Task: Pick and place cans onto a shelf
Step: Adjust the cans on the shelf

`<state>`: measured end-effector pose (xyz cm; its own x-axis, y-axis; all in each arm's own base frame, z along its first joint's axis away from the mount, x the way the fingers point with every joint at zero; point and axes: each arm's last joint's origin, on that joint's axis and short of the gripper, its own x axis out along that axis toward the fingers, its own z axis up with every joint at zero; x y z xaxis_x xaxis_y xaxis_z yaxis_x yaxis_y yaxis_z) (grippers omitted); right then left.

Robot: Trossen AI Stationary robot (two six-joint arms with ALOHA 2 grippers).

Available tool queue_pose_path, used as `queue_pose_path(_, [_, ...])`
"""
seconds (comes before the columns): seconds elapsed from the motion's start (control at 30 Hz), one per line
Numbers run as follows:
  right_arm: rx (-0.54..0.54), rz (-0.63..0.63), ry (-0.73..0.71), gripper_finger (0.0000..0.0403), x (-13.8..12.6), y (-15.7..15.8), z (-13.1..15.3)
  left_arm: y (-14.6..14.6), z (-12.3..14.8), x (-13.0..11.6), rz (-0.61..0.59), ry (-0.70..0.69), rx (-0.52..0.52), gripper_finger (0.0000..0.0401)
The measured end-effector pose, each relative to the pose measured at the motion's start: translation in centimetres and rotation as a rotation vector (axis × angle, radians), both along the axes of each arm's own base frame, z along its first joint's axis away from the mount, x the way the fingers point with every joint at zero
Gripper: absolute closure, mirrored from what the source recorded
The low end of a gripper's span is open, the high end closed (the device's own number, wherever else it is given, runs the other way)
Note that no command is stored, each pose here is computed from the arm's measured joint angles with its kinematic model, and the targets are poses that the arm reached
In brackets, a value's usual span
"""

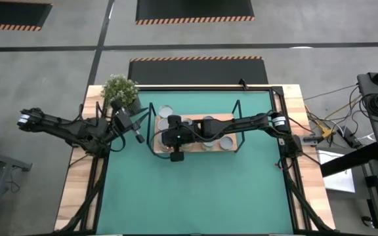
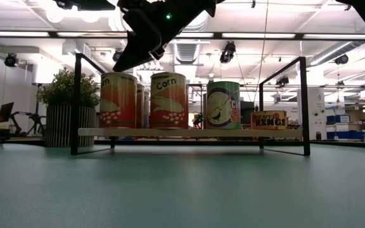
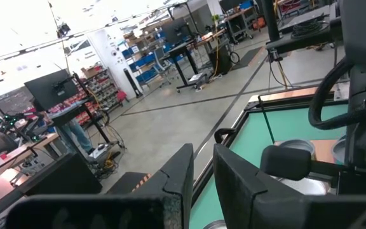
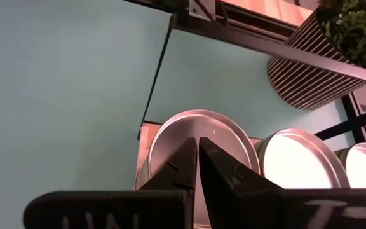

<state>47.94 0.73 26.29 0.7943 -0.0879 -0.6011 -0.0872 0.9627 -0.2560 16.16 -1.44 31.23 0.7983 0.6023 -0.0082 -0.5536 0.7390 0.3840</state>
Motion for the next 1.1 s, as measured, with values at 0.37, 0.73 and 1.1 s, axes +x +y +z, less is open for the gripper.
queue_pose_path(0.37, [-0.008, -0.020, -0.008, 0.0394, -2.2, -0.1, 3.9, 0.0, 0.0, 0.0, 0.001, 0.001, 0.000, 0.0359])
queue_pose_path(0.73, [-0.051, -0.208, 0.147, 0.0394, -6.1, -0.8, 6.0, 0.0, 0.0, 0.0, 0.000, 0.001, 0.000, 0.0359])
queue_pose_path(1.1, [-0.035, -0.316, 0.259, 0.0394, -6.9, -2.8, 3.8, 0.0, 0.0, 0.0, 0.000, 0.001, 0.000, 0.0359])
